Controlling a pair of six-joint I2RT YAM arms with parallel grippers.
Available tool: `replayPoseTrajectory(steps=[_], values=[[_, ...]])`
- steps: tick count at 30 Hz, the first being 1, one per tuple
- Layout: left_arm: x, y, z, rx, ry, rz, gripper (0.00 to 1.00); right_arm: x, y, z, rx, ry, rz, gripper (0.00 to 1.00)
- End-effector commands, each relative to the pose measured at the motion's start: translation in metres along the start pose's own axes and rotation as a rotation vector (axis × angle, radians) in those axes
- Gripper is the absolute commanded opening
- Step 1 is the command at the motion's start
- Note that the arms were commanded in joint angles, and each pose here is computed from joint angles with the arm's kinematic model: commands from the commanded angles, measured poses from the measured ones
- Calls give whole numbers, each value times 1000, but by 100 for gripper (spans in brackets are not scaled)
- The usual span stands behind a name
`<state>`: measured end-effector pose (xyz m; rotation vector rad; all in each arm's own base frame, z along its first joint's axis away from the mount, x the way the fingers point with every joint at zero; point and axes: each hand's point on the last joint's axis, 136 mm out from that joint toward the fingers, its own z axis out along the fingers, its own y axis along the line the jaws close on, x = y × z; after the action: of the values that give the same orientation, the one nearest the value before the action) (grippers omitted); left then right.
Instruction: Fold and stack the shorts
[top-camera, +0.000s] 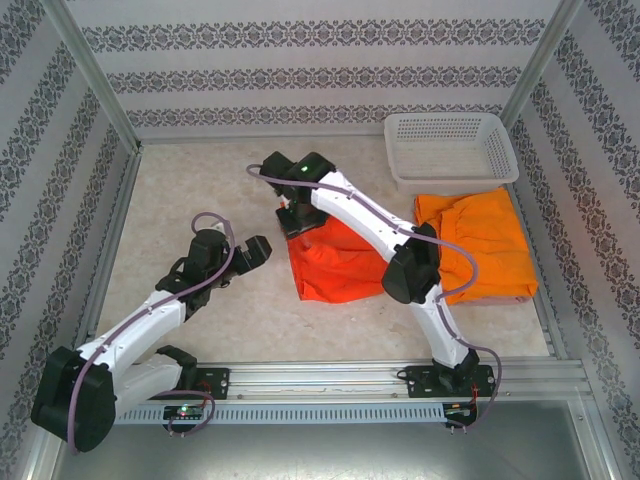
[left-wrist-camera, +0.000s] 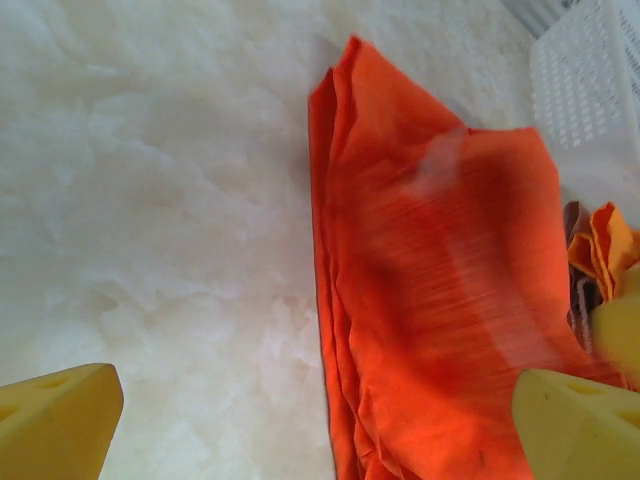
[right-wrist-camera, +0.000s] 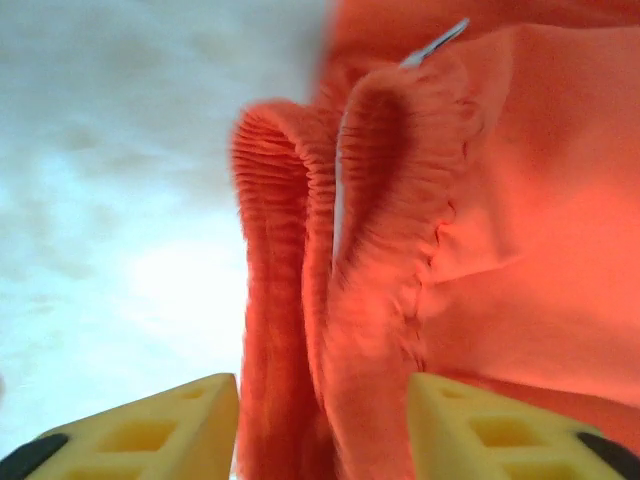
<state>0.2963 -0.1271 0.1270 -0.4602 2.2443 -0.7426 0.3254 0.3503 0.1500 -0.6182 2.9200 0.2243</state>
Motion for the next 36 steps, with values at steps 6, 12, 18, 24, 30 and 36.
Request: replayPoseTrajectory(steps=[6, 12, 18, 24, 30, 36], values=[[-31, -24, -24, 105, -123, -47, 100, -24, 11, -92, -604, -305, 289, 79], [-38, -66, -13, 274, -59, -150, 100, 9, -57, -68, -596, -338, 484, 86], [-33, -116, 15, 399, 14, -181, 100, 36, -98, -25, -552, -328, 644, 87], [-18, -130, 61, 417, 71, -208, 100, 75, -113, 28, -518, -243, 750, 87], [3, -104, 112, 343, 118, -219, 100, 108, -107, 62, -524, -155, 793, 87], [16, -51, 151, 182, 158, -177, 100, 130, -85, 68, -553, -106, 773, 88]])
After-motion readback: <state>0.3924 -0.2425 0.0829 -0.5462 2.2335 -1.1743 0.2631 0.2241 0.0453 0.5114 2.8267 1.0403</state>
